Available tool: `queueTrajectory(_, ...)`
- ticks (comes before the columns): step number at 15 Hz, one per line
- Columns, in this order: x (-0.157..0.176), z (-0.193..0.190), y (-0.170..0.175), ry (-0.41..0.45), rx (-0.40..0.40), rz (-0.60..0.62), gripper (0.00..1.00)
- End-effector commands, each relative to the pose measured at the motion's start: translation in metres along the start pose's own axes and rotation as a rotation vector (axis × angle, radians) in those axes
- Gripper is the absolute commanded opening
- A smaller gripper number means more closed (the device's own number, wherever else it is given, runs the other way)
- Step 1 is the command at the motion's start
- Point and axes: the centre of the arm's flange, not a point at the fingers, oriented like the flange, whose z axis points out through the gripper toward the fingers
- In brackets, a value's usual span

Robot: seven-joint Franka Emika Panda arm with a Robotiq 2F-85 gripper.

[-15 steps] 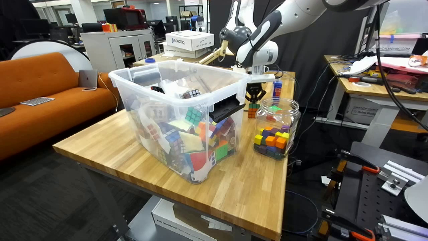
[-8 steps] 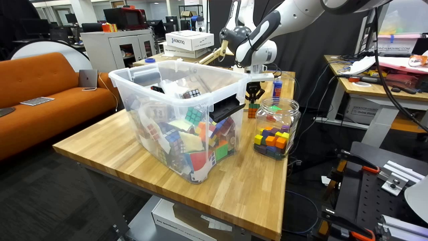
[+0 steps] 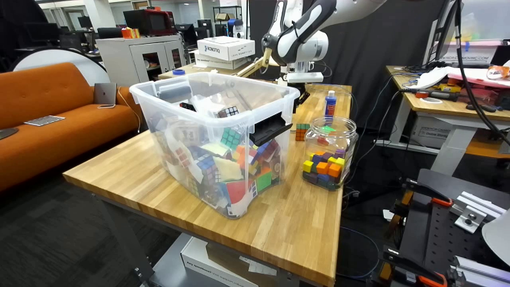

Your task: Turn on the lamp

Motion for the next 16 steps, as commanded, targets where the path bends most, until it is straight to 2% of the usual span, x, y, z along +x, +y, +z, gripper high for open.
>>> queueTrajectory(1, -0.039, -0.040, -0.008, 0.029, 0.034, -0.050, 0.00)
queueTrajectory(8, -0.120, -0.094, -0.050, 0.033, -0.001, -0.083, 0.00)
queueTrajectory(11, -0.160, -0.114, -0.062, 0.027, 0.059, -0.073, 0.00)
queueTrajectory(12, -0.172, -0.119, -0.066, 0.020, 0.090, -0.073, 0.03)
queueTrajectory(13, -0.185, -0.125, -0.068, -0.010, 0.146, -0.072, 0.27)
queueTrajectory(14, -0.195, -0.127, -0.069, -0.034, 0.196, -0.079, 0.28)
queueTrajectory(15, -0.171, -0.121, -0.083, -0.032, 0.114, -0.078, 0.07)
queueTrajectory(16, -0.182, -0.125, -0.083, -0.044, 0.140, -0.077, 0.14)
